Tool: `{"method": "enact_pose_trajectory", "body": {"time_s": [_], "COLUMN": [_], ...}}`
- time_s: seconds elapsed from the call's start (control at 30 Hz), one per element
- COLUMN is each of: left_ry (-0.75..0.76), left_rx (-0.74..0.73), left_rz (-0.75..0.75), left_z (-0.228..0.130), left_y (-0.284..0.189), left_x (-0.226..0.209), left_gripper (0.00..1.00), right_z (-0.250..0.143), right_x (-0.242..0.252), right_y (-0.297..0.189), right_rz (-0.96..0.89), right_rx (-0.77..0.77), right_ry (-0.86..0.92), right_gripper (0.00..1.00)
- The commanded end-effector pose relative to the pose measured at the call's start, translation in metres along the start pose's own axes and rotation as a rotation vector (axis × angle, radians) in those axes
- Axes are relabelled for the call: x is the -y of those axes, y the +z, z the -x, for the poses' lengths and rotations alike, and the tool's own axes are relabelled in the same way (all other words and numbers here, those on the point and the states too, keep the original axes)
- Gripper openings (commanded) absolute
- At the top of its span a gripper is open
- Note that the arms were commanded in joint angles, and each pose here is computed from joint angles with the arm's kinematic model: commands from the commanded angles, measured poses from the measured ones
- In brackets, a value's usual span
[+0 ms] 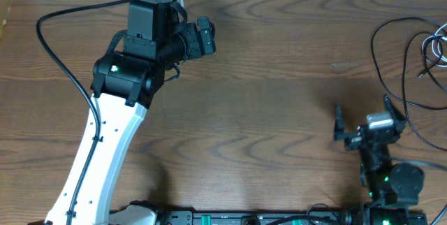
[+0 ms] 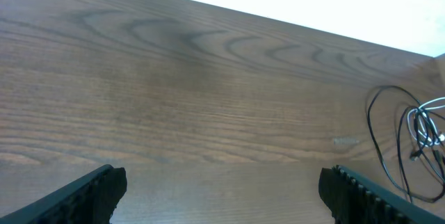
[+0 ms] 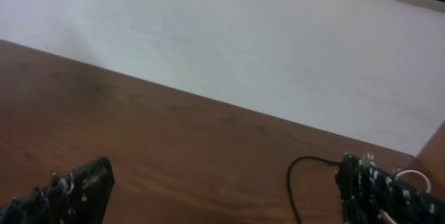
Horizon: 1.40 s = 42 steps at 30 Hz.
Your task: Untangle cables
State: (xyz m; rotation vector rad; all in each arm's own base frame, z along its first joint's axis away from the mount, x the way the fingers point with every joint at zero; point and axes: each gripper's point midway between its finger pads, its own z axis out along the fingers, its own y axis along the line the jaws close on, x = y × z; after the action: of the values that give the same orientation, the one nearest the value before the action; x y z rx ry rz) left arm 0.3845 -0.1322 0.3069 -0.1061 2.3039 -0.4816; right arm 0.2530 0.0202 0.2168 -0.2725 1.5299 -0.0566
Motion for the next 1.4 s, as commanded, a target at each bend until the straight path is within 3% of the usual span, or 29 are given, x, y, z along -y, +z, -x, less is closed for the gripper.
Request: {"method": "enact_pose_trajectory", "body": {"time_s": [0.0, 0.57, 1.37], "left_ry": [0.020, 0.020, 0.020], "left_rx": [-0.004, -0.004, -0.004], "left_rz": [0.011, 0.011, 0.011], "left_z": [-0.001, -0.001, -0.001], "left_y": [0.003, 0.003, 0.003], "left_x": [-0.002, -0.002, -0.002], "left_gripper": [0.95, 0.95, 0.95], "right_z": [-0.012, -0.054, -0.054], "right_x": [-0.007, -0.020, -0.019], "right_y": [-0.003, -0.009, -0.009], "right_rz": [0.007, 0.038, 0.036], "right_rx": [0.012, -0.073, -0.073], "right_ry": [-0.006, 0.032, 0.052], "right_gripper": [0.99, 0.99, 0.99]}}
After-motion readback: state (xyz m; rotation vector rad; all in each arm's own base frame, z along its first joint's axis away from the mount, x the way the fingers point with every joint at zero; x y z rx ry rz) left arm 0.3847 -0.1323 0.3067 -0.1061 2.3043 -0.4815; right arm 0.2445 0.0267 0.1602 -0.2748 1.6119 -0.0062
